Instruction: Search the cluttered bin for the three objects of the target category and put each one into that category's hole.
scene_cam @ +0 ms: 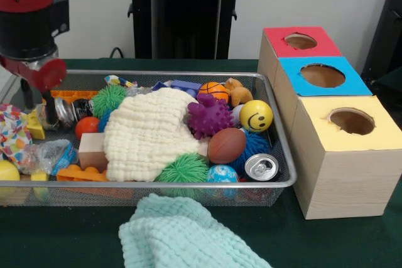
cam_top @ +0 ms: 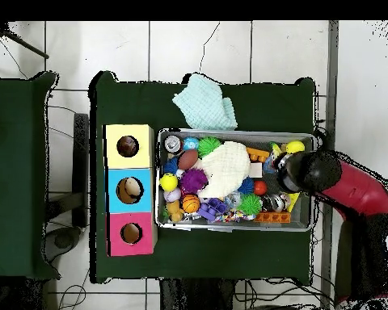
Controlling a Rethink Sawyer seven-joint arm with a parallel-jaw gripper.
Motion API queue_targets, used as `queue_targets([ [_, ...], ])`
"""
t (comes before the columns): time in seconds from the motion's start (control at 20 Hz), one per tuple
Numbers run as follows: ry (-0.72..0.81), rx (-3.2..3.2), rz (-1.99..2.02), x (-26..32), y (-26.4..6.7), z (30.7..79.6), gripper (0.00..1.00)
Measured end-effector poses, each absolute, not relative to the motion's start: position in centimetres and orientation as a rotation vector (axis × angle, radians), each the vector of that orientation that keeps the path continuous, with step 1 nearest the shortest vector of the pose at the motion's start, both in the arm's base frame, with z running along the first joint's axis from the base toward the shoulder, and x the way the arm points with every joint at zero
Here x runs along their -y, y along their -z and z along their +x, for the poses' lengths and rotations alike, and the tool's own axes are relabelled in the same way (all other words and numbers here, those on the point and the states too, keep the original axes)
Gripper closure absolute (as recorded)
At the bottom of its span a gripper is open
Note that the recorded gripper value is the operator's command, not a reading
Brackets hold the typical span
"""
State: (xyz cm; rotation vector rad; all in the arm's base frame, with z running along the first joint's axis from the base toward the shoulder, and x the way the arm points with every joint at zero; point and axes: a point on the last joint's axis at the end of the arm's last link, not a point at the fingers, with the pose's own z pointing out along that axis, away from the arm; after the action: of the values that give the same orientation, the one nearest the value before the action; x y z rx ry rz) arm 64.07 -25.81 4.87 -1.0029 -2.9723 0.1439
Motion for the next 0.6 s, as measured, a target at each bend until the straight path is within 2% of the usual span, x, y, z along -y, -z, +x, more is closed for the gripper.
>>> queue_targets([
  [0.6, -0.025, 2.988, -0.992, 23.9, 0.9, 65.7, 0.00],
])
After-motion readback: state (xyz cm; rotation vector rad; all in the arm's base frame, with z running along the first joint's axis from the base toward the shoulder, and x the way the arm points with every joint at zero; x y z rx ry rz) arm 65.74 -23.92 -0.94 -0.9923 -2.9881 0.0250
